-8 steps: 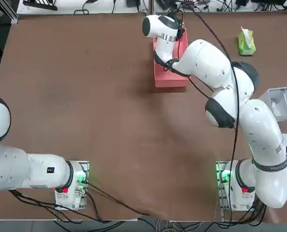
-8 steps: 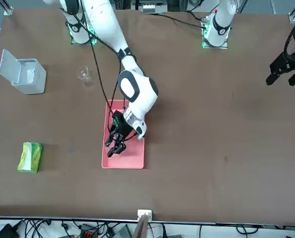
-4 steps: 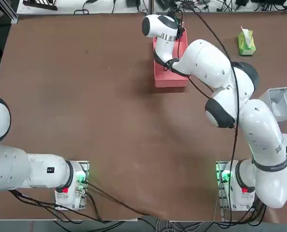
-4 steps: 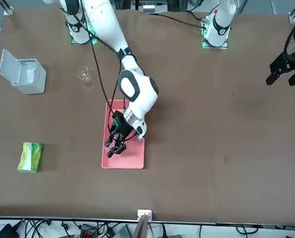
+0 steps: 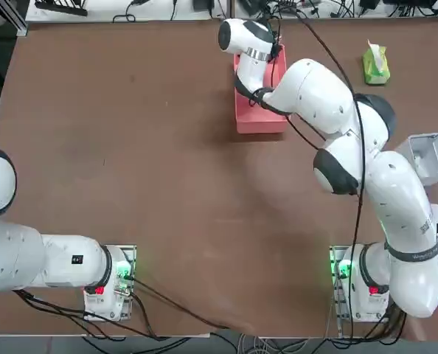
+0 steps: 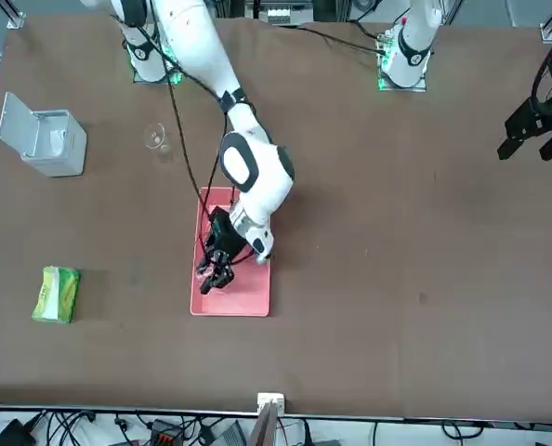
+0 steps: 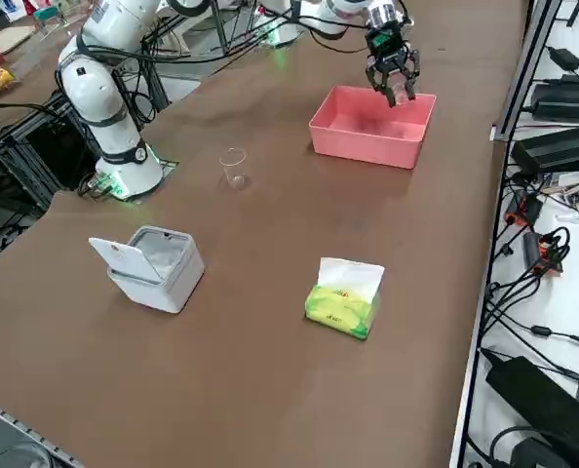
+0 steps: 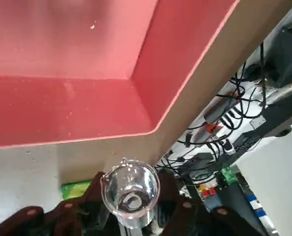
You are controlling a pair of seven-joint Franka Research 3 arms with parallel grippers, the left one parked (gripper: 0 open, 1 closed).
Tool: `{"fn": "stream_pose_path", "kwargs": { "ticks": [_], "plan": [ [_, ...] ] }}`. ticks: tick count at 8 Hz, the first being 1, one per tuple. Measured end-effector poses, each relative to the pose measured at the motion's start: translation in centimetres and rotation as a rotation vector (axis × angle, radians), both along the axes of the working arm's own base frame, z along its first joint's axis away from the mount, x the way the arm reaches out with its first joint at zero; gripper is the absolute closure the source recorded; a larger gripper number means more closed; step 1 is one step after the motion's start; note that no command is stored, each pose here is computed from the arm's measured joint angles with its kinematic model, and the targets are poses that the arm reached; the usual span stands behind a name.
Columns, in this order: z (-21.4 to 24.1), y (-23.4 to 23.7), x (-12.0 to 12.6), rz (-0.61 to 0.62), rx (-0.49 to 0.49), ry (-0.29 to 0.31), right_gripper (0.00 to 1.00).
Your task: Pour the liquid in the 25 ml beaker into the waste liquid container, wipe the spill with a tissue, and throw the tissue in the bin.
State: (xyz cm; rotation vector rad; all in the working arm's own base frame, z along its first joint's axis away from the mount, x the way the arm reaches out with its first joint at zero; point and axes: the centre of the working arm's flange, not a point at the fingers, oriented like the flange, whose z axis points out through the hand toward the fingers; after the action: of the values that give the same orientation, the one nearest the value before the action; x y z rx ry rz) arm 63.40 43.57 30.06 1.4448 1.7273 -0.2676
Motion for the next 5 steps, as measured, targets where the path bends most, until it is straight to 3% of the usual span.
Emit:
{"fn": "stream_pose_path", "kwargs": {
  "ticks": [5],
  "plan": [
    [6.2, -8.0, 4.5, -0.208, 0.311, 0.083, 0.52]
  ]
}}
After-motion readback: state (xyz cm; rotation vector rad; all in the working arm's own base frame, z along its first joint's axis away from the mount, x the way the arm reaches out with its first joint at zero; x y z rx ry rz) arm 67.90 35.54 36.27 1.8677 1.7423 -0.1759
